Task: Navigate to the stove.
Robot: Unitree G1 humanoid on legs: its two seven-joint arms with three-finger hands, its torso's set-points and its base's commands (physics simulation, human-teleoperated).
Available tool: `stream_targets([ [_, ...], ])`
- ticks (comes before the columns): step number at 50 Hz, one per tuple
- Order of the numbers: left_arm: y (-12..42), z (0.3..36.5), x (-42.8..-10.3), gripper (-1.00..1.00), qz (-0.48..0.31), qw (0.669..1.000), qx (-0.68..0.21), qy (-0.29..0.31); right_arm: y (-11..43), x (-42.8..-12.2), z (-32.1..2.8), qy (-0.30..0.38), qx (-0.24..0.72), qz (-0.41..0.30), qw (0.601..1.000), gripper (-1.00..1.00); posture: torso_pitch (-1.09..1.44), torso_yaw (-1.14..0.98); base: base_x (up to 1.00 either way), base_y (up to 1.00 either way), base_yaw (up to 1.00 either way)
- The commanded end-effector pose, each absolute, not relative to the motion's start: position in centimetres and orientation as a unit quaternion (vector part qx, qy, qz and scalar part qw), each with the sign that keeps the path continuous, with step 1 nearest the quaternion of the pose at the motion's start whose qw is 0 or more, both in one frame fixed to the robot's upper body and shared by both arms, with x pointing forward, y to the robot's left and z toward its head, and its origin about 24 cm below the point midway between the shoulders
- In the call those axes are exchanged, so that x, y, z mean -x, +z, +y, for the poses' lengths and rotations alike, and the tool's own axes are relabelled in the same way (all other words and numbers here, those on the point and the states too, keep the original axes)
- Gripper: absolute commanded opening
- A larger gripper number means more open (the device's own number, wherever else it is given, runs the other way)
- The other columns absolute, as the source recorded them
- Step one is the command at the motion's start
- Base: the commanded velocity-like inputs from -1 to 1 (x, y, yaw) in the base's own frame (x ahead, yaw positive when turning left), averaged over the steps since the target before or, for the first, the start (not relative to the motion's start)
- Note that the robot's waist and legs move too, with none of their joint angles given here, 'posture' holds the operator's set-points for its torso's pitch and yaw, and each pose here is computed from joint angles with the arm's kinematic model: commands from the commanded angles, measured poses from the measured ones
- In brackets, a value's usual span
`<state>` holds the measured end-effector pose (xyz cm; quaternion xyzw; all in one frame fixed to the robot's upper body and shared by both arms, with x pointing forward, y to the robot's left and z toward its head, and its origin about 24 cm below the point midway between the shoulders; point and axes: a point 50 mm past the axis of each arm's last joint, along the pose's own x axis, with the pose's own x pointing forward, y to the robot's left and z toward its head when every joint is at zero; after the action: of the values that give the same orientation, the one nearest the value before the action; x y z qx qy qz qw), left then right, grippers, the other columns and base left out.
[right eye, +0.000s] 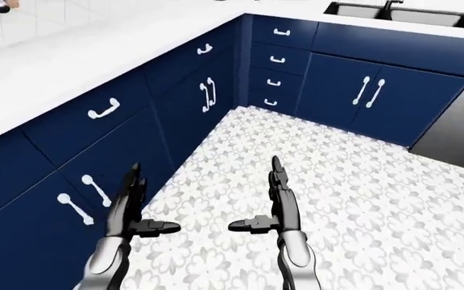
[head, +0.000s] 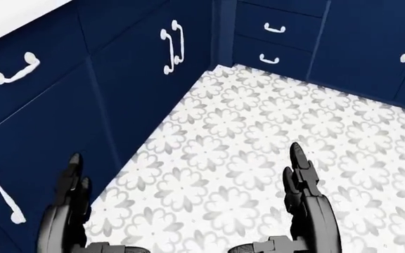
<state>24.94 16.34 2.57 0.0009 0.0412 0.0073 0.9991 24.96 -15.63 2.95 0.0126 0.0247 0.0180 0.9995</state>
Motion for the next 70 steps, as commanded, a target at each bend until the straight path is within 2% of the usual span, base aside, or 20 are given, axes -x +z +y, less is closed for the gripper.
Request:
stream_targets([
  [1, 4.12, 15.99, -25.40, 1.00, 0.000, 1.000, 0.000, 0.000, 4.33, -25.28, -15.80, 0.016, -0.009, -0.011, 1.000, 1.00, 0.00, 0.00, 0.00, 0.00, -0.41],
  [70, 4.12, 15.99, -25.40, 1.00, 0.000, 1.000, 0.000, 0.000, 4.35, -25.29, -15.84, 0.015, -0.010, -0.011, 1.000, 1.00, 0.00, 0.00, 0.00, 0.00, -0.40],
])
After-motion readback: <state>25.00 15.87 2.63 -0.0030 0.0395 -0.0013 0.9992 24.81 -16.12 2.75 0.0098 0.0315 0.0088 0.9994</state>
